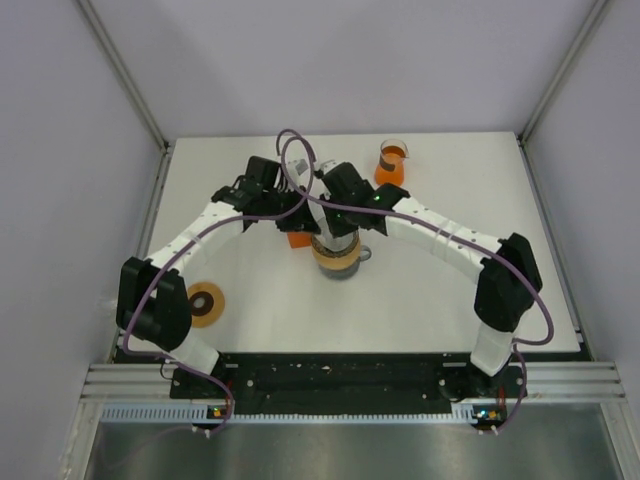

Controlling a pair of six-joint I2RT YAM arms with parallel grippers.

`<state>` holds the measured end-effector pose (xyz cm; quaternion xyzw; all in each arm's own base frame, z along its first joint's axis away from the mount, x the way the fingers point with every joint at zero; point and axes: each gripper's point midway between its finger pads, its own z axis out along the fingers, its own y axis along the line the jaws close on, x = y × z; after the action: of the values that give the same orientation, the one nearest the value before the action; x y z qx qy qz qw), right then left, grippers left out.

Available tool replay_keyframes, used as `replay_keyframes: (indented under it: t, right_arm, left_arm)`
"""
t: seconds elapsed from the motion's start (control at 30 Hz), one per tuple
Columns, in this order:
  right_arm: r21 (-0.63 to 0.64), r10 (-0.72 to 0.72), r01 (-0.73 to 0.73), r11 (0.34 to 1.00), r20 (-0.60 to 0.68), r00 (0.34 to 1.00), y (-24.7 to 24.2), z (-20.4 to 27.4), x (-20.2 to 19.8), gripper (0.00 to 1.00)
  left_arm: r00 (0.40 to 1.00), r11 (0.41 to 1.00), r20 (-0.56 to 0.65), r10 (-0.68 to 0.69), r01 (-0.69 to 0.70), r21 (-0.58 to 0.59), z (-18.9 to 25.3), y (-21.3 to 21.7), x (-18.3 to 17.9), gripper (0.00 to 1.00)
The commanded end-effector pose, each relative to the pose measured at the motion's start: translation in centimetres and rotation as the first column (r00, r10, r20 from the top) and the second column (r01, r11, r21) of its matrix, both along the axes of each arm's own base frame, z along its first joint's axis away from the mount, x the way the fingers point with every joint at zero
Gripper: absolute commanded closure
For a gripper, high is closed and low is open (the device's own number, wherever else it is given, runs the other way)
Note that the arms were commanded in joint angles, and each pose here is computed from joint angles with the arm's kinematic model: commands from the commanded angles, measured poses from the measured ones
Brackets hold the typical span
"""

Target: Place the coffee filter in the dripper

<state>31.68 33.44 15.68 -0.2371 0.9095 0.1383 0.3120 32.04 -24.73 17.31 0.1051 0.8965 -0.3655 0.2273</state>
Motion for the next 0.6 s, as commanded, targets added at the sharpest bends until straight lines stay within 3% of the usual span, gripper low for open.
replay_keyframes:
  t: [0.0,0.2,0.33,0.57]
  right_arm:
    - [0.130,0.047,-0.071,0.989,0.182,0.982,1.8,6.9,0.7,1.00]
    - [0.156,0.053,-0.079,0.985,0.166,0.985,1.6,7.2,-0.1,1.00]
    - [0.151,0.076,-0.090,0.984,0.094,0.993,1.6,4.8,-1.3,1.00]
    - [0.181,0.095,-0.096,0.979,0.011,0.995,2.2,2.2,-2.4,1.00]
  left_arm:
    - [0.992,0.997,0.101,-0.071,0.074,-0.025,3.0,-1.3,0.1,1.00]
    - [0.991,0.997,0.108,-0.076,0.077,-0.009,3.0,-1.3,0.0,1.00]
    - [0.991,0.997,0.111,-0.077,0.079,-0.008,3.0,-1.3,0.1,0.97]
    - [0.989,0.995,0.118,-0.089,0.093,-0.027,3.8,-1.6,-0.1,0.77]
